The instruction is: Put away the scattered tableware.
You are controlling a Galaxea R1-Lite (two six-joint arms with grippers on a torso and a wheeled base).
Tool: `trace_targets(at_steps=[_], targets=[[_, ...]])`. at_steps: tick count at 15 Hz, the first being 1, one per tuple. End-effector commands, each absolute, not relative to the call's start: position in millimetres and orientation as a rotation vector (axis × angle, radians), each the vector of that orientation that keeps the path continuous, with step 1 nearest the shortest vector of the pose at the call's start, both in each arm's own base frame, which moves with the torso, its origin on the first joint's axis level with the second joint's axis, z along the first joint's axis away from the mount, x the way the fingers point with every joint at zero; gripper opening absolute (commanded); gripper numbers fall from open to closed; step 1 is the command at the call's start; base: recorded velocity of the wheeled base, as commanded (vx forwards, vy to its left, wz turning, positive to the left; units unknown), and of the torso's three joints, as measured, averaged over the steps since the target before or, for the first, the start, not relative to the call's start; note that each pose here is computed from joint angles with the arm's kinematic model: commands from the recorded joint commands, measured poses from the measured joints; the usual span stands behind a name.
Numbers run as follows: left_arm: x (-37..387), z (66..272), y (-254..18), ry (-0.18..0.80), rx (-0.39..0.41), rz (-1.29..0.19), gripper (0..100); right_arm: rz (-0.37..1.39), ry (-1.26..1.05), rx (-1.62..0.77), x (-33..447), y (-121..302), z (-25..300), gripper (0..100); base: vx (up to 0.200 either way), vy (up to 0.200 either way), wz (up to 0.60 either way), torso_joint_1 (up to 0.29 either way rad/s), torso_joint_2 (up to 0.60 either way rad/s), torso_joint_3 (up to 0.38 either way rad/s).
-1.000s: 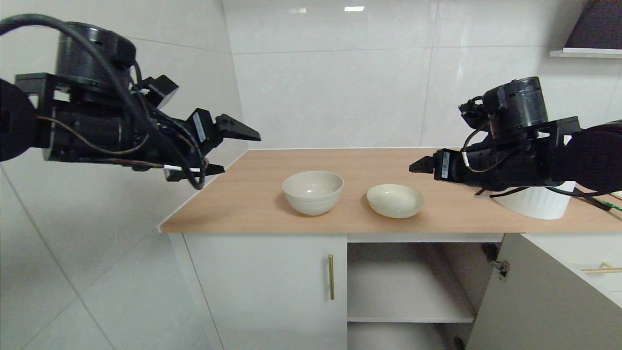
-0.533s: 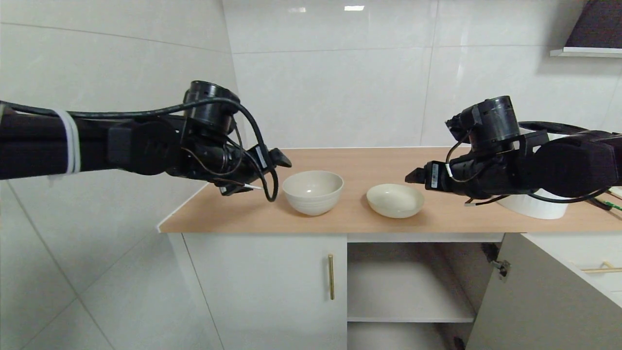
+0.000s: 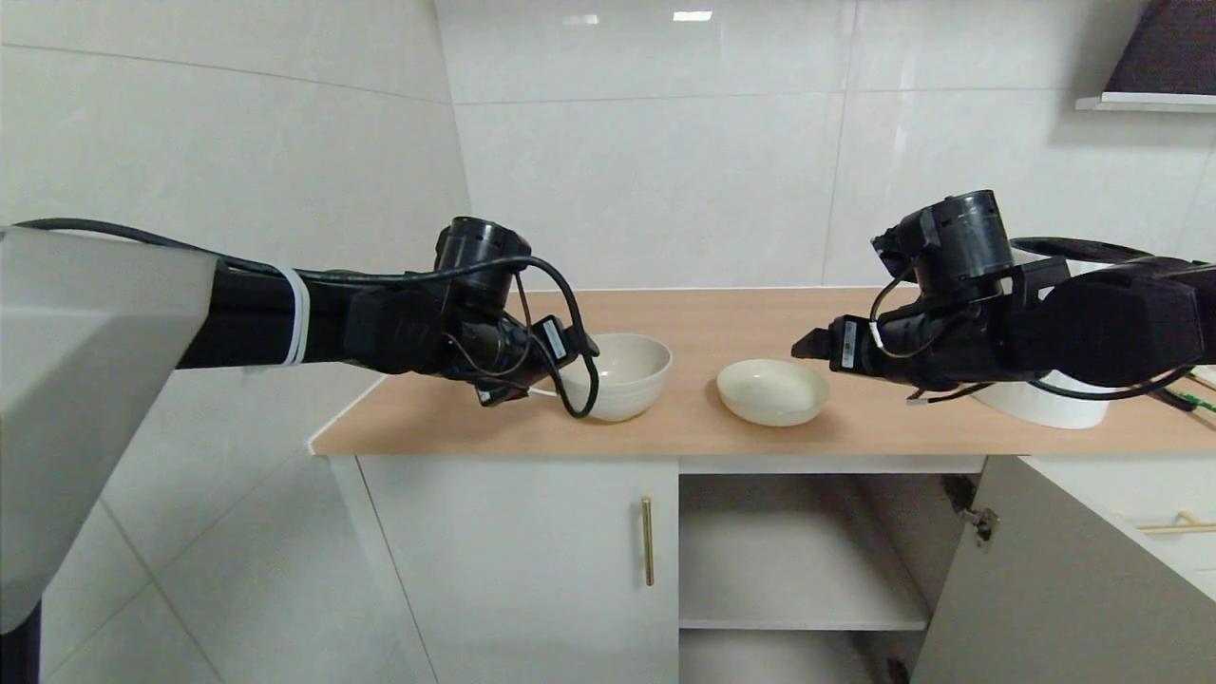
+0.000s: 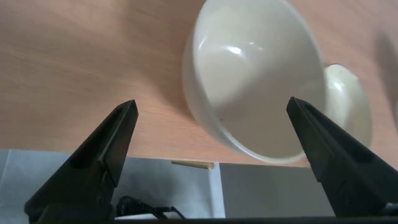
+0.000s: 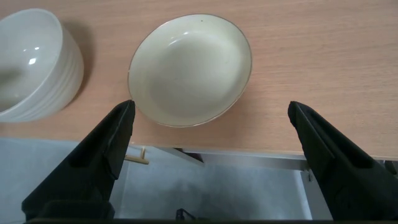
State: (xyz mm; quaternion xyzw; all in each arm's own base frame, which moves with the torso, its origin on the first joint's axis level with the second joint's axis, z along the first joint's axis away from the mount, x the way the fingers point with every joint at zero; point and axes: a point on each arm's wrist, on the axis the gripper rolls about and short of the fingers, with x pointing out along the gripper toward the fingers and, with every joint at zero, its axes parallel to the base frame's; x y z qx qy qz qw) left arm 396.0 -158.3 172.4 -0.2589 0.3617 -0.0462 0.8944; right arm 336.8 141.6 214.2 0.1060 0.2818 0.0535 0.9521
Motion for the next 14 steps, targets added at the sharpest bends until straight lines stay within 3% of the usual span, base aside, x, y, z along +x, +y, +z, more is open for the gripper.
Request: trace_targets(at_steps=[1,6,7,13,14], targets=[[400.1,162.9,-160.1,0.769,-0.531,-0.088,100,0.109,0.572,0.216,336.2,141.4,214.8,100,0.000,0.000,0.00,0.000,0.00,0.000],[403.1,160.6,-160.6,0.767,-0.531,-0.086,100,0.109,0.571,0.217,335.9,141.3,215.4,100,0.000,0.000,0.00,0.000,0.00,0.000],[402.9,160.6,-161.2,0.768,-0.530,-0.087,0,0.109,0.571,0.217,335.9,141.3,215.4,100,0.000,0.000,0.00,0.000,0.00,0.000],[401.1,166.5,-159.7,0.754,-0.535,-0.088,0,0.110,0.568,0.218,335.3,141.0,216.5,100,0.000,0.000,0.00,0.000,0.00,0.000],[395.2,178.0,-157.2,0.730,-0.539,-0.088,0,0.110,0.565,0.219,335.1,140.9,217.5,100,0.000,0.000,0.00,0.000,0.00,0.000]])
